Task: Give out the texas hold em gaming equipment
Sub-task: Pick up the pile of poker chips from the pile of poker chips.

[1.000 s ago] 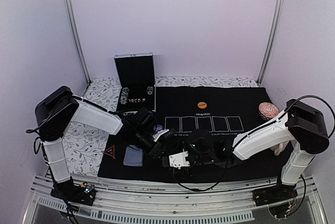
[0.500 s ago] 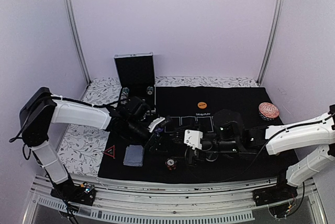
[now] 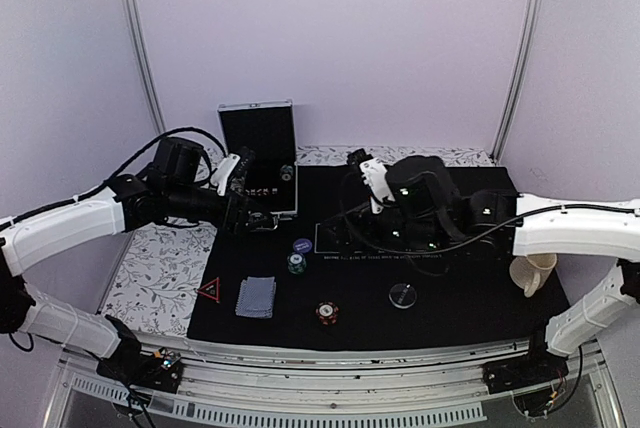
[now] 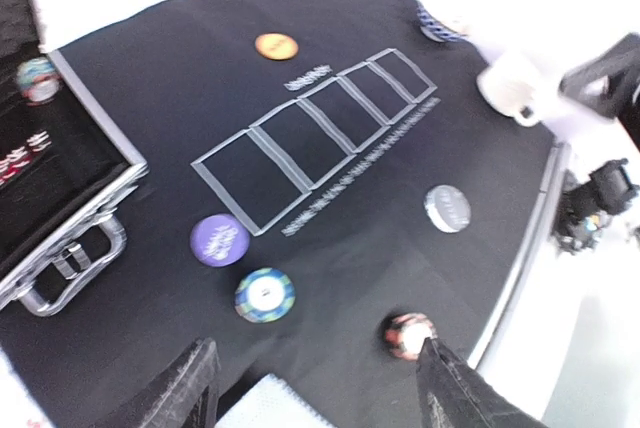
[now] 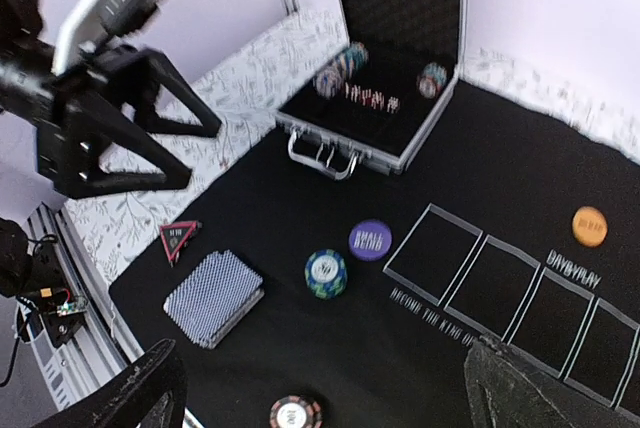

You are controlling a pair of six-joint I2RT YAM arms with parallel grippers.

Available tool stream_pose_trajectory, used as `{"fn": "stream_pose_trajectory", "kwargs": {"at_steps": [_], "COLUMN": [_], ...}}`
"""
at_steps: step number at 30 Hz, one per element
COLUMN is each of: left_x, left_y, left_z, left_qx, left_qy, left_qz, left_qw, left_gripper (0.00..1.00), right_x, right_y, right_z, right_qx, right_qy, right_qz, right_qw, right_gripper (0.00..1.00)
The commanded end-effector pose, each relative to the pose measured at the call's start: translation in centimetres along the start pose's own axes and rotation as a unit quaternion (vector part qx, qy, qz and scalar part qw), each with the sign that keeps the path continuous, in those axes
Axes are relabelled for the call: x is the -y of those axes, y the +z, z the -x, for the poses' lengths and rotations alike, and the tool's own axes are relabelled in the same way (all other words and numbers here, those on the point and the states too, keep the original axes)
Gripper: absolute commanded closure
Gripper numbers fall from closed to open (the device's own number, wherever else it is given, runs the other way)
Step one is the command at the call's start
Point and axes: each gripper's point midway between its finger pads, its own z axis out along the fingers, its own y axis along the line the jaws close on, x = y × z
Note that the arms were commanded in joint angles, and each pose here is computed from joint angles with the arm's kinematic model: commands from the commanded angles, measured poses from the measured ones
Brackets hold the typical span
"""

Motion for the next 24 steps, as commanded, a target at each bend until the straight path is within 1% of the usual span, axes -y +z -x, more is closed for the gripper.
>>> {"fn": "stream_pose_trajectory", "kwargs": {"at_steps": [1, 5, 9, 14, 18, 22, 24], "left_x": [-3.1, -3.3, -3.5, -3.6, -3.6, -3.6, -3.6], "left_y": [-1.4, -1.8, -1.9, -1.9, -1.7, -1.6, -1.6], "left_z": [-2.4, -2.9, -3.2, -3.5, -3.5, -3.7, -3.7], "left_qx": [-0.023, -0.024, -0.027, -0.031, -0.032, -0.035, -0.035], "left_qy": [-0.006, -0.012, -0.009, -0.007, -0.008, -0.009, -0.010], "left_qz": [0.067, 0.065, 0.066, 0.068, 0.063, 0.061, 0.062], "left_qw": [0.997, 0.998, 0.997, 0.997, 0.997, 0.997, 0.997], "left_gripper": [0.30, 0.30, 0.30, 0.30, 0.30, 0.30, 0.30], "right_x": [0.6, -1.3, -2.6, -2.9, -3.0, -2.8, -2.6], "right_y": [2.8, 5.6, 7.6, 9.2, 10.0, 10.5, 10.5], "right_z": [-9.6, -12.7, -14.9, -17.2, -18.3, -19.8, -20.5], "right_qx": [-0.198, -0.268, -0.311, -0.347, -0.361, -0.383, -0.392], "right_qy": [0.064, 0.059, 0.047, 0.026, 0.017, 0.007, 0.004], "right_qz": [-0.095, -0.092, -0.087, -0.090, -0.089, -0.098, -0.102], "right_qw": [0.973, 0.957, 0.945, 0.933, 0.928, 0.919, 0.914], "right_gripper": [0.01, 0.01, 0.01, 0.01, 0.00, 0.07, 0.13]}}
